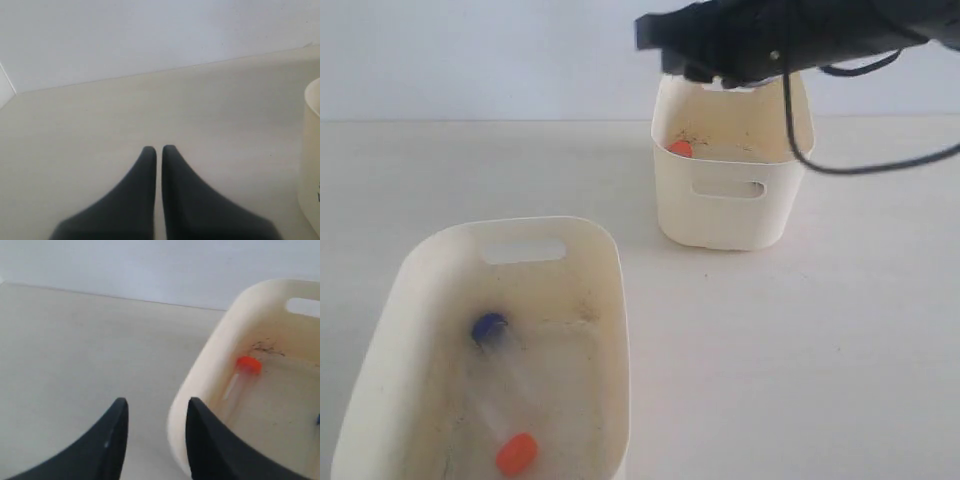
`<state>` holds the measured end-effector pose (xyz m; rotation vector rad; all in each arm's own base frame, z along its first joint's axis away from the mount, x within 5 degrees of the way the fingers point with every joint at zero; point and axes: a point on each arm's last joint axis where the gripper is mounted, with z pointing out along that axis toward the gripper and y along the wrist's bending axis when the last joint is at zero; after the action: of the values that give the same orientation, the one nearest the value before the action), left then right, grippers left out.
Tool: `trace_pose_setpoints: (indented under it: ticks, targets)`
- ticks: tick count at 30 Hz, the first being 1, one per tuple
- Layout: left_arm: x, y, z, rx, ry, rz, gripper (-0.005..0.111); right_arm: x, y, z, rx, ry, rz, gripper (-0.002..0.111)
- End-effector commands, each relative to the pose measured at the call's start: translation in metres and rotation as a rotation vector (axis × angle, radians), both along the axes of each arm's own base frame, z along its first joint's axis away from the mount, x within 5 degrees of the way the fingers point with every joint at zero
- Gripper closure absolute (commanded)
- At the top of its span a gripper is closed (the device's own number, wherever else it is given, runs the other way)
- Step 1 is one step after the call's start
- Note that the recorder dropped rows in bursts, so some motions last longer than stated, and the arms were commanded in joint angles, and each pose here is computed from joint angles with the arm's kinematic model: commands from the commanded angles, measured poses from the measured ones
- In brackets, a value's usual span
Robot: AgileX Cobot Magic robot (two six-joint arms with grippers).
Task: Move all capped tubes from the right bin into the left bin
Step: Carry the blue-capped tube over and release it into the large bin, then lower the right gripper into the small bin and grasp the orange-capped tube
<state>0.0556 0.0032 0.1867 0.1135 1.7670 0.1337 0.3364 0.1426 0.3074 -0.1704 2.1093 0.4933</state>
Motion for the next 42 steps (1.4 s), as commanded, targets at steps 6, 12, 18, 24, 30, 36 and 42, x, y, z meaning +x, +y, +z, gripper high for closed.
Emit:
trace_pose_setpoints:
  ticks: [6, 12, 18, 24, 30, 36, 42]
  targets:
    - [0.000, 0.000, 0.003, -0.013, -0.021, 0.001, 0.102, 0.085, -0.015, -0.021, 0.021, 0.234, -0.041, 0.072]
    - [0.000, 0.000, 0.003, -0.013, -0.021, 0.001, 0.102, 0.131, -0.020, -0.069, 0.036, 0.408, -0.072, 0.072]
    - [0.000, 0.000, 0.003, -0.013, -0.021, 0.001, 0.102, 0.158, -0.022, -0.110, 0.057, 0.507, -0.104, 0.072]
    - [0.000, 0.000, 0.003, -0.013, -0.021, 0.001, 0.102, 0.165, -0.021, -0.134, 0.053, 0.535, -0.114, 0.067]
    - [0.000, 0.000, 0.003, -0.013, -0.021, 0.001, 0.102, 0.169, -0.021, -0.149, 0.046, 0.534, -0.127, 0.048]
    - [0.000, 0.000, 0.003, -0.013, -0.021, 0.001, 0.102, 0.170, -0.021, -0.170, 0.029, 0.571, -0.127, 0.047]
    - [0.000, 0.000, 0.003, -0.013, -0.021, 0.001, 0.102, 0.169, -0.018, -0.187, -0.015, 0.602, -0.114, 0.047]
